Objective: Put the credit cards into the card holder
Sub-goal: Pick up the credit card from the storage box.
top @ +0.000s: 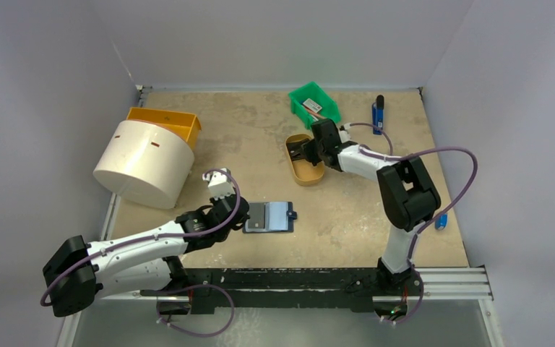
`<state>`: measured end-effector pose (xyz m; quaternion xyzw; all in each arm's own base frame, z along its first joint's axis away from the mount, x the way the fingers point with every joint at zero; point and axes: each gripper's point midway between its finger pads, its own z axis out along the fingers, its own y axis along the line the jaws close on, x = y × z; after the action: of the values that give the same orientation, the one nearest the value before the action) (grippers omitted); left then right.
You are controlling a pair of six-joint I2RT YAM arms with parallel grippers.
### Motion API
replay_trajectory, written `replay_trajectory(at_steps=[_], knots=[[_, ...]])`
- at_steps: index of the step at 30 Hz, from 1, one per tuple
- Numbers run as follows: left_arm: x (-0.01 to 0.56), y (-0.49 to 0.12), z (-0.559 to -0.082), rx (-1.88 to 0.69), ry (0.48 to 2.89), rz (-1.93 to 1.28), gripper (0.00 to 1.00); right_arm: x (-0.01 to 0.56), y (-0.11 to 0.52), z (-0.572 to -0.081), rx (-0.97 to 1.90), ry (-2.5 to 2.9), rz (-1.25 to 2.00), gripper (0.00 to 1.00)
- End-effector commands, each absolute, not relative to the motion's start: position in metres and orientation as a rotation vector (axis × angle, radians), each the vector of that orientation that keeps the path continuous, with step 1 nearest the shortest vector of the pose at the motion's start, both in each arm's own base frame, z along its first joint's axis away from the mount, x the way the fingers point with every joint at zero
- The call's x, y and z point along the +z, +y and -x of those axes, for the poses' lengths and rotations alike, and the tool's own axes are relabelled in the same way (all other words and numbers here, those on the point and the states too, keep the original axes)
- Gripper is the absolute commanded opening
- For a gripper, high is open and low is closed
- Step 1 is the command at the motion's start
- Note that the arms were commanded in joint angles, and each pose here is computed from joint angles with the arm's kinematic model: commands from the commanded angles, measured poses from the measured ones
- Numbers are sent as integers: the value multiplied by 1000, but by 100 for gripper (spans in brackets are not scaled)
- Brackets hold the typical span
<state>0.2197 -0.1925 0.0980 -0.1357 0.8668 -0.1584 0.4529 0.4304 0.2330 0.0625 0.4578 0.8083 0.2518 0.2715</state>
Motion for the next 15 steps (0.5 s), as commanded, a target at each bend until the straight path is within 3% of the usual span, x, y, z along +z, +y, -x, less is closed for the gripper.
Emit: replay_trajectory(at_steps=[1, 8, 15], knots=[[109, -197, -226, -424, 2104, 367, 0, 85, 236, -427, 701, 2168, -1193, 0], [112, -197, -227, -416, 2100, 368, 0, 118, 232, -431, 693, 2131, -1192, 0], [124, -193, -230, -403, 2071, 379, 0, 185, 224, -433, 697, 2075, -972, 0]])
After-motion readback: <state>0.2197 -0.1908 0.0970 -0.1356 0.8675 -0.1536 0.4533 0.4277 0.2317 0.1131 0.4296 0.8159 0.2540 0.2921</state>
